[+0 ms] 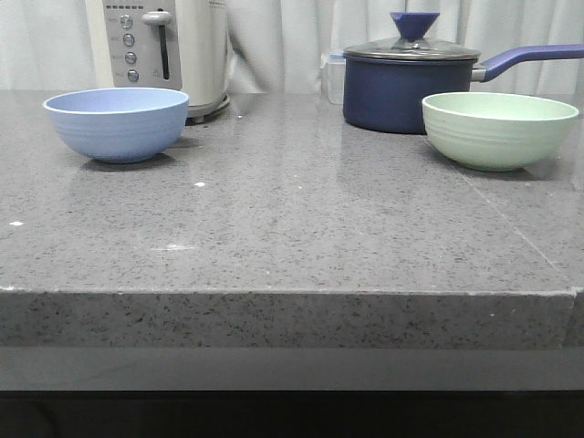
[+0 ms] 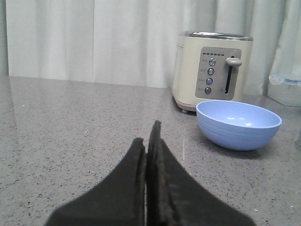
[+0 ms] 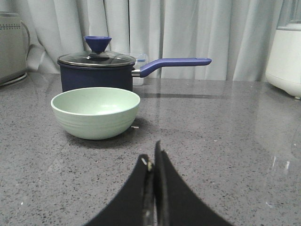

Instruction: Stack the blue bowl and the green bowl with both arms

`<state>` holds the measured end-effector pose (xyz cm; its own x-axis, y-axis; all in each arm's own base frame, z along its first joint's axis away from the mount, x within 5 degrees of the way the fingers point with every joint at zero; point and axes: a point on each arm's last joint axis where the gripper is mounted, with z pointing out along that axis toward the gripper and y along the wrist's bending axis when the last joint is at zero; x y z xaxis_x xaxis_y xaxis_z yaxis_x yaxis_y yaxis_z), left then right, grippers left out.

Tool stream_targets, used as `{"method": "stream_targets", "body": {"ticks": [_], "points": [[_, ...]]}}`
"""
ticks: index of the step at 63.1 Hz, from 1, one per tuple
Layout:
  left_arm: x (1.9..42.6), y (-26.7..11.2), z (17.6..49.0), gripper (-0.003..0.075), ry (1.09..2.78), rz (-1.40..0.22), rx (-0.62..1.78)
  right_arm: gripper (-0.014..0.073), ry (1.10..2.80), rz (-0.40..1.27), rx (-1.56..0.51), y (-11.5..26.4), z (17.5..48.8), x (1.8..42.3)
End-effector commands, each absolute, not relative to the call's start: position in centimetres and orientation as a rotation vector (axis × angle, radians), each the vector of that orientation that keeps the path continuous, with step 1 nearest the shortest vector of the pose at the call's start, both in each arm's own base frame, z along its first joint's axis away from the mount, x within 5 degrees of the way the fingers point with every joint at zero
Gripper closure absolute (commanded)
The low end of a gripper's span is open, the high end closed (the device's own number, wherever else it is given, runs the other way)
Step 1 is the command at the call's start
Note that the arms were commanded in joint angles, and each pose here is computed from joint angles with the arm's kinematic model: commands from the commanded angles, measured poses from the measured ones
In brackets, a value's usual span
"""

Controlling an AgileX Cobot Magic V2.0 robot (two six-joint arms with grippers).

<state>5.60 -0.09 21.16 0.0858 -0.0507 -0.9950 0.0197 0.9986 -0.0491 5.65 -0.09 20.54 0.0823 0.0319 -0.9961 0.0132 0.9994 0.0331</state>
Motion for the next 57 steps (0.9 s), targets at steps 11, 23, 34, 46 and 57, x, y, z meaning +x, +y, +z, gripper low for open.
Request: {"method": "stream_targets", "body": {"ticks": [11,23,34,46,57], "points": [[5.37,-0.07,21.83,0.074,1.389,-0.07,-0.035,0.0652,1.362,-0.002,0.033,-0.15,22.04,5.26],[5.37,-0.07,21.83,0.074,1.389,-0.07,-0.035,0.0652,1.362,-0.002,0.033,-0.15,22.04,5.26],[5.37,-0.07,21.83,0.074,1.389,-0.07,-0.035,0.0652,1.362,-0.002,0.033,-0.15,22.04,5.26],[5.36,-0.07,21.87,0.074,1.385,-0.07,-0.035,0.0652,1.362,-0.002,0.033,-0.15,22.04,5.26],[5.17,-0.03,22.76,0.074,1.32,-0.069,-0.036,0.0652,1.332,0.002,0.038,-0.17,22.59,5.14]]}}
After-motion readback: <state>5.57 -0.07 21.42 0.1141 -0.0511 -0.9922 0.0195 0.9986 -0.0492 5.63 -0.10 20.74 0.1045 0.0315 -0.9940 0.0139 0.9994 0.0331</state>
